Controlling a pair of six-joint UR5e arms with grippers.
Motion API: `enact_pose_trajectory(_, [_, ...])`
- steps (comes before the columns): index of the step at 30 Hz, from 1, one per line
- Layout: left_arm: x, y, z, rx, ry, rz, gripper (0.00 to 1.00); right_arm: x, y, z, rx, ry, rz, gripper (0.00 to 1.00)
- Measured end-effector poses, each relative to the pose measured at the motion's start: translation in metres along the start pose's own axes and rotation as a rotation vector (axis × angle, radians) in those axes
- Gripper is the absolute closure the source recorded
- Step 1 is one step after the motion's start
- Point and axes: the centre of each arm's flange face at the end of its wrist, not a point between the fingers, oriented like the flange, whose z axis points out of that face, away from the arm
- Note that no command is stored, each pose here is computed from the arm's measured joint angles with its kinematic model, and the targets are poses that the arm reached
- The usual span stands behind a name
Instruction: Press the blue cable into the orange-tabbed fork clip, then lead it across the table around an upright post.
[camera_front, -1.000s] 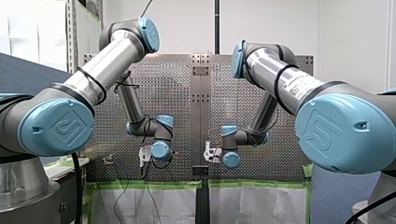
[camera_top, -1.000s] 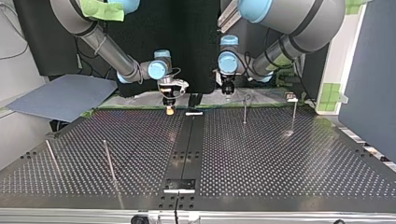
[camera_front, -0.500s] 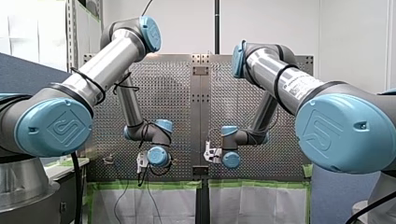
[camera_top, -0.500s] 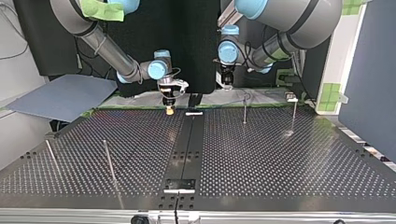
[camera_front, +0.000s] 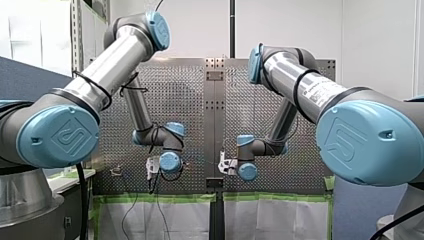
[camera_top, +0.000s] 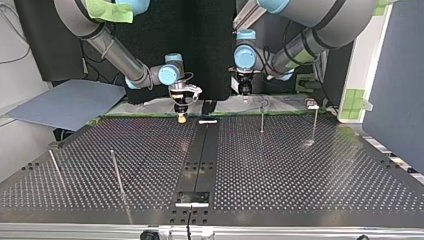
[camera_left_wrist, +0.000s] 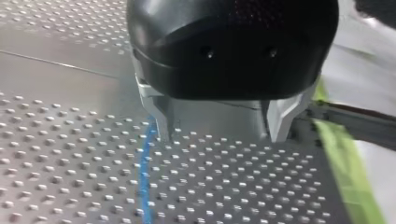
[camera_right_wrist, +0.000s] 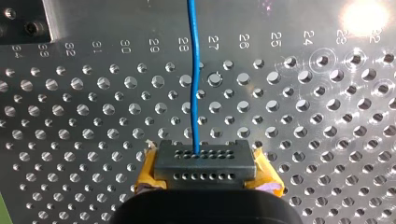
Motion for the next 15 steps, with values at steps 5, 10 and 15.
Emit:
enact_pose_trajectory(5, [-0.008, -0.003, 0.0, 0.005, -0.017, -0.015, 0.0, -0.001, 0.0, 0.0, 0.0, -0.001, 0.0, 1.0])
enact_pose_trajectory(10, [-0.012, -0.003, 0.004, 0.014, -0.049, -0.063, 0.0, 0.0, -0.001, 0.0, 0.001, -0.001, 0.0, 1.0])
enact_pose_trajectory(15, [-0.018, -0.005, 0.011, 0.022, -0.077, -0.084, 0.0, -0.001, -0.002, -0.001, 0.003, -0.001, 0.0, 1.0])
